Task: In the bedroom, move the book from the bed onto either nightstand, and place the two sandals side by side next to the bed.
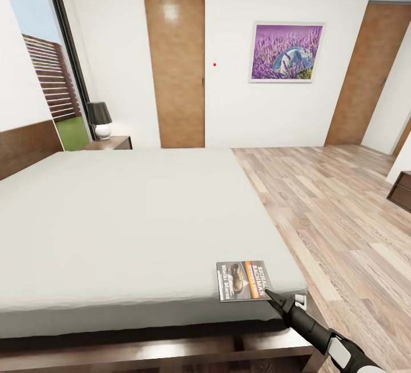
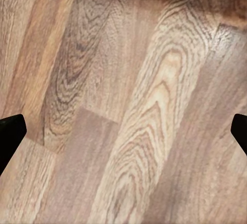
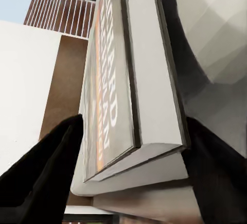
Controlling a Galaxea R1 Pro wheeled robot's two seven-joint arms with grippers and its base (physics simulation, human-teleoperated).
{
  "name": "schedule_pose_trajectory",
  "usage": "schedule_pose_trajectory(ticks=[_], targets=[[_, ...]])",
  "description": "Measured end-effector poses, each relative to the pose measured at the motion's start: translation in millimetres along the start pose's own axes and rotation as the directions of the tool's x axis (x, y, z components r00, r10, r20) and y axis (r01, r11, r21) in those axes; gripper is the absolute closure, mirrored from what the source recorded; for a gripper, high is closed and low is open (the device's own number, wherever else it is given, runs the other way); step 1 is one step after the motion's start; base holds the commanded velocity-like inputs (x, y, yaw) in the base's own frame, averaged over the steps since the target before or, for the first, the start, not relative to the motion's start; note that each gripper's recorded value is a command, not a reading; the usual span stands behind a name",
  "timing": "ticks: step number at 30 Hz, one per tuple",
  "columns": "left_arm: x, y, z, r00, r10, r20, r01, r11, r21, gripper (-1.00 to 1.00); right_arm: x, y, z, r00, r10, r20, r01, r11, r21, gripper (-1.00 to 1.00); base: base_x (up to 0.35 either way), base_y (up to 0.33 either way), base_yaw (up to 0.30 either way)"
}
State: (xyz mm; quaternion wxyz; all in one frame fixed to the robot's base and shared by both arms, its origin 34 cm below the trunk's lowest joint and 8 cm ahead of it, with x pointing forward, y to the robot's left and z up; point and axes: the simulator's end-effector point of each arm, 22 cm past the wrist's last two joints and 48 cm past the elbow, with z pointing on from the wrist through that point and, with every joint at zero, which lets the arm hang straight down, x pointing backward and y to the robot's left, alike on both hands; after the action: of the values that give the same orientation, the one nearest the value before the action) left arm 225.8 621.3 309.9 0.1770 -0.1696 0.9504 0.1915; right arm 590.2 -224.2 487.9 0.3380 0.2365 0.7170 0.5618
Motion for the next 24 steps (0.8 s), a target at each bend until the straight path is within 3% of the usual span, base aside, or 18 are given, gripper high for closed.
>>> schedule_pose_trajectory(ticks=[24], targets=[[-0.2,0.0,0.0,1.000,0.000,0.001,0.000,1.000,0.000,-1.00,-0.7,0.3,-0.1,1.000,0.001,0.003,-0.001,1.000,-0.002,1.00,0.000,0.000,0.000]])
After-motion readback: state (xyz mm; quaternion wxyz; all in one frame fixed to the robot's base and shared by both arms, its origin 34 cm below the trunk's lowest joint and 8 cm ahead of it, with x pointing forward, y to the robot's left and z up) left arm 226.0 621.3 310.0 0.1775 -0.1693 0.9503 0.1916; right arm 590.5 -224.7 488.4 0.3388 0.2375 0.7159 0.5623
